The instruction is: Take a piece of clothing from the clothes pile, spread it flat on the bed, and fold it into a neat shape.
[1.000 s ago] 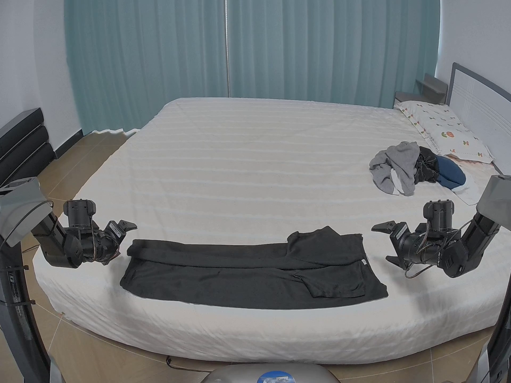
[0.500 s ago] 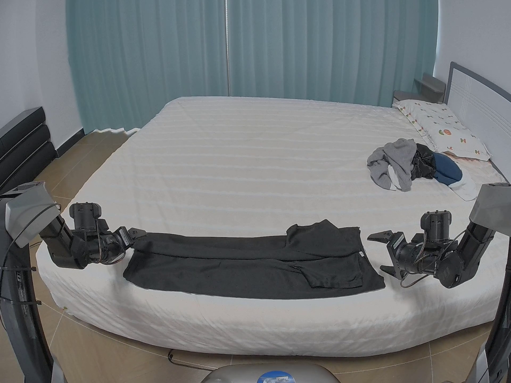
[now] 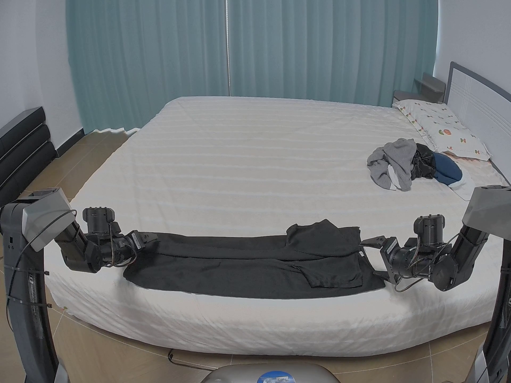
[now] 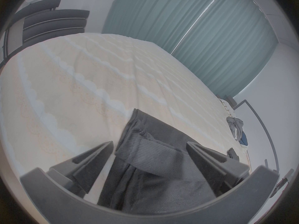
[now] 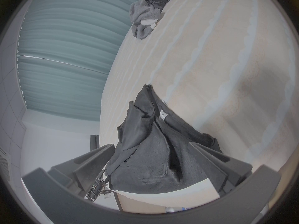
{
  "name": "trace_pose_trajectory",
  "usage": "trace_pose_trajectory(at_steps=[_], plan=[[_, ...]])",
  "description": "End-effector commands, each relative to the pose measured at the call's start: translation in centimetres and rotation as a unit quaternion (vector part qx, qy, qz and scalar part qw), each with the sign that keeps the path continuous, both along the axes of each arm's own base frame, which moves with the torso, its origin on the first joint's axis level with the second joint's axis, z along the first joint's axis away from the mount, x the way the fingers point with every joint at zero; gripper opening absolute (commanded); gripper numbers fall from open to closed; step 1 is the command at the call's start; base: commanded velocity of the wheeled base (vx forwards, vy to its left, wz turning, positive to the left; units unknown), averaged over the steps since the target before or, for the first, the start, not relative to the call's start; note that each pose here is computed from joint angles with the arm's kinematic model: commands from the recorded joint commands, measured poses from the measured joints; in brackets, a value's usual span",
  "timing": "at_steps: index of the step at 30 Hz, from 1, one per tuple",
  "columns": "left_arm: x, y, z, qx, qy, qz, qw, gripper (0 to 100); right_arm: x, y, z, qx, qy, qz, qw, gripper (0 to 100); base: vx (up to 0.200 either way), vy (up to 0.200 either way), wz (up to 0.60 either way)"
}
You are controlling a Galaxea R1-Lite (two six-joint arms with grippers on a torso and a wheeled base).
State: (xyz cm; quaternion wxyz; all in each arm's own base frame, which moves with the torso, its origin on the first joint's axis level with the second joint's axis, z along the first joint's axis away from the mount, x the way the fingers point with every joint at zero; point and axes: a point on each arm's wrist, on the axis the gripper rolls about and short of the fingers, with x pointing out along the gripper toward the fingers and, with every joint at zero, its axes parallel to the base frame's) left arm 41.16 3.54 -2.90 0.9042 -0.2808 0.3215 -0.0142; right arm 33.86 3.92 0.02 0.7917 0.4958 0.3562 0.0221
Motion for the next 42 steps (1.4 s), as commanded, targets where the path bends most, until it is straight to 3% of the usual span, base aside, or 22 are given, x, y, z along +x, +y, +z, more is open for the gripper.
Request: trace_pose_trajectory(at_steps=[1,25,42], plan=[[-0.1,-0.2,-0.7,0.003,0.008,0.004,1.0000,0,0.0,0.0,-0.1,0.000,0.002,0.001,1.0000,100,0.000,0.000,0.00],[-0.2,-0.4,0.7,0.025,-0.016,0.038,0.9988,0,0.0,0.0,-0.1,0.004,0.003,0.001,1.0000,100,0.000,0.000,0.00],[-0.3,-1.2,2.1,-0.037,-0.016,0.072,0.9966,0,-0.1,-0.1,0.2,0.019,0.005,-0.004,0.9998,100,0.000,0.000,0.00]])
